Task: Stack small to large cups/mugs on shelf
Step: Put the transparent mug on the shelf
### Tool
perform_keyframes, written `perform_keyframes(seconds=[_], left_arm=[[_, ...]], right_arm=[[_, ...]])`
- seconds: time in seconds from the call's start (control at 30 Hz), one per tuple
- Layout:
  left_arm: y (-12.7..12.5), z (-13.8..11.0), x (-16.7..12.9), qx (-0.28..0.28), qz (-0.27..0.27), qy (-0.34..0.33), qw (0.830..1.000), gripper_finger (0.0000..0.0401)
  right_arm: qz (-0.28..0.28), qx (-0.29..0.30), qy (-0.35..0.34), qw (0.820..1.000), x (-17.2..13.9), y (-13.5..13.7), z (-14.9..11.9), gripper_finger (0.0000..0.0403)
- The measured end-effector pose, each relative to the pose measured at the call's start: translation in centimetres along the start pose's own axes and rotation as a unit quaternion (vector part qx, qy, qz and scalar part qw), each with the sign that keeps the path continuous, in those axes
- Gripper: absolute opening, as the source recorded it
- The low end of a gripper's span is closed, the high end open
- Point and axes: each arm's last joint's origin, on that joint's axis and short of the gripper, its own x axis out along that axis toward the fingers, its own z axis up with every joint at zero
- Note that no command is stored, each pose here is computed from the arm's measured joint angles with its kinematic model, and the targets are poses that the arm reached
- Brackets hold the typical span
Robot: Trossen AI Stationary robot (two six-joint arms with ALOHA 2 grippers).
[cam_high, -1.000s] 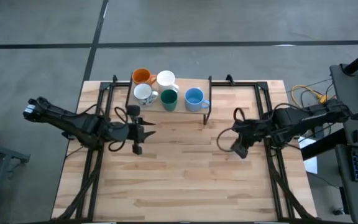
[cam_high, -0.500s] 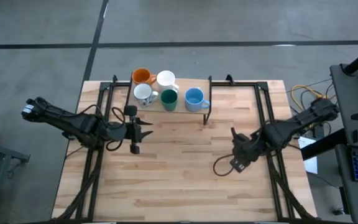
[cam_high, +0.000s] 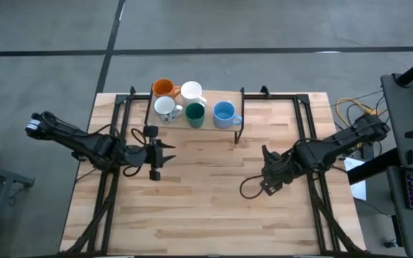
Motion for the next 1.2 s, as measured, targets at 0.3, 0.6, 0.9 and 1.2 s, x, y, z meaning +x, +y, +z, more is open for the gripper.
perform_keyframes(seconds=[0.3, 0.6, 0.9, 1.2], left_arm=[[0.9, 1.4, -2.5, -0.022, -0.011, -0.056, 0.998, 0.0122], [1.4, 0.7, -4.9, -0.056, -0.022, -0.161, 0.985, 0.0122], [-0.1, -1.0, -4.2, -0.05, -0.082, -0.276, 0.956, 0.0122], [0.4, -1.4, -4.8, -0.06, -0.079, -0.293, 0.951, 0.0122]], right_arm=[[-0.041, 0.032, 0.0, 0.999, 2.7, -1.1, 1.3, 0.0229], [-0.064, 0.031, -0.031, 0.997, 4.5, -1.4, 2.1, 0.023], [-0.093, 0.01, -0.026, 0.995, 6.1, -1.0, 2.5, 0.0221], [-0.109, -0.003, -0.023, 0.994, 7.2, -0.5, 2.8, 0.0196]])
